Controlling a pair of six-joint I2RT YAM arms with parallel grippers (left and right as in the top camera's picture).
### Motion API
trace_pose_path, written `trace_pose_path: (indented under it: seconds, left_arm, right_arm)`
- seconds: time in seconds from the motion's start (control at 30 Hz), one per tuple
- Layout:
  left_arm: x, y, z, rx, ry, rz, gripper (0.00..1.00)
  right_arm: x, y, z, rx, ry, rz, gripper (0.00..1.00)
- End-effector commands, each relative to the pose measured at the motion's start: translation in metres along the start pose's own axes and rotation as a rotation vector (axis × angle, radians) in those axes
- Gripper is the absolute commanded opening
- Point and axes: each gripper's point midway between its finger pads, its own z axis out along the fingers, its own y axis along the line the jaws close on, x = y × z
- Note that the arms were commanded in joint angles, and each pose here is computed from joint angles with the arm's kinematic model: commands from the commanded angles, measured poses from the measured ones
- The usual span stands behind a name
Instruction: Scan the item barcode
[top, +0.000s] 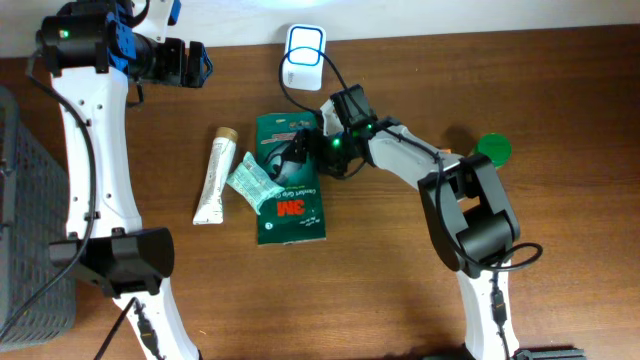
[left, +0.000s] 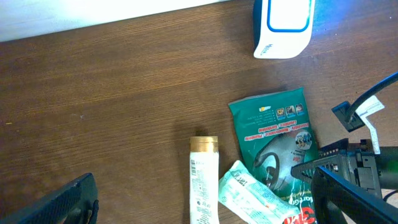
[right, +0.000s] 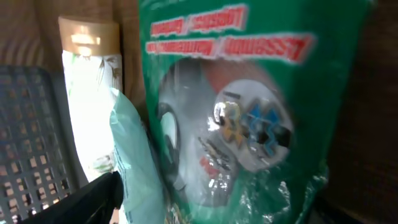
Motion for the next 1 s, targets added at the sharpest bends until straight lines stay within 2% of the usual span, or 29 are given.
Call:
trace_pose_path:
  seconds: [0.0, 0.07, 0.17, 0.27, 0.3, 0.33, 0.37, 0.43, 0.5, 0.6, 0.77, 0.83, 0.9, 0.97]
  left_arm:
    - [-0.005, -0.002, -0.012, 0.003, -0.032, 0.013, 0.99]
    - [-0.005, -0.002, -0.012, 0.003, -0.032, 0.013, 0.99]
    - [-0.005, -0.002, -0.012, 0.003, -0.032, 0.013, 0.99]
    - [-0.005, -0.002, -0.012, 0.003, -0.032, 0.013, 0.99]
    - [-0.005, -0.002, -0.012, 0.003, -0.032, 0.013, 0.99]
    - [-0.005, -0.002, -0.012, 0.003, -0.032, 0.013, 0.99]
    - [-0.005, -0.002, -0.012, 0.003, -0.032, 0.013, 0.99]
    - [-0.005, -0.002, -0.012, 0.003, -0.032, 0.013, 0.99]
    - [-0.005, -0.002, -0.012, 0.003, -0.032, 0.013, 0.99]
    - [-0.005, -0.002, -0.012, 0.003, -0.032, 0.013, 0.99]
    - [-0.005, -0.002, -0.012, 0.003, -0.032, 0.013, 0.99]
    - [-0.005, -0.002, -0.012, 0.003, -0.032, 0.013, 0.99]
    - [-0.005, -0.002, -0.012, 0.003, -0.032, 0.013, 0.99]
    - [-0.005, -0.002, -0.012, 0.003, -0.032, 0.013, 0.99]
  right_arm:
    - [0.026, -0.044, 0.023, 0.120, 0.036, 0.093, 0.74]
    - [0.027, -0.040, 0.029, 0.133, 0.026, 0.069, 0.66]
    - [0.029, -0.045, 0.036, 0.220, -0.016, 0.041, 0.64]
    - [0.031, -0.051, 0.044, 0.310, -0.059, 0.004, 0.55]
    - [0.034, -0.052, 0.047, 0.318, -0.057, -0.001, 0.44]
    - [0.036, -0.053, 0.049, 0.321, -0.050, 0.000, 0.18]
    - [0.037, -0.052, 0.049, 0.313, -0.043, 0.002, 0.04]
    - [0.031, -0.034, 0.037, 0.215, -0.015, -0.016, 0.04]
    - [0.019, -0.016, 0.009, 0.199, -0.042, -0.102, 0.04]
    - [0.004, 0.009, -0.042, 0.285, -0.138, -0.252, 0.04]
    - [-0.010, 0.011, -0.148, 0.662, -0.332, -0.417, 0.04]
    - [-0.012, -0.017, -0.201, 0.976, -0.384, -0.433, 0.04]
    - [-0.008, -0.034, -0.214, 1.135, -0.355, -0.458, 0.04]
    - [-0.002, -0.042, -0.195, 1.201, -0.284, -0.525, 0.04]
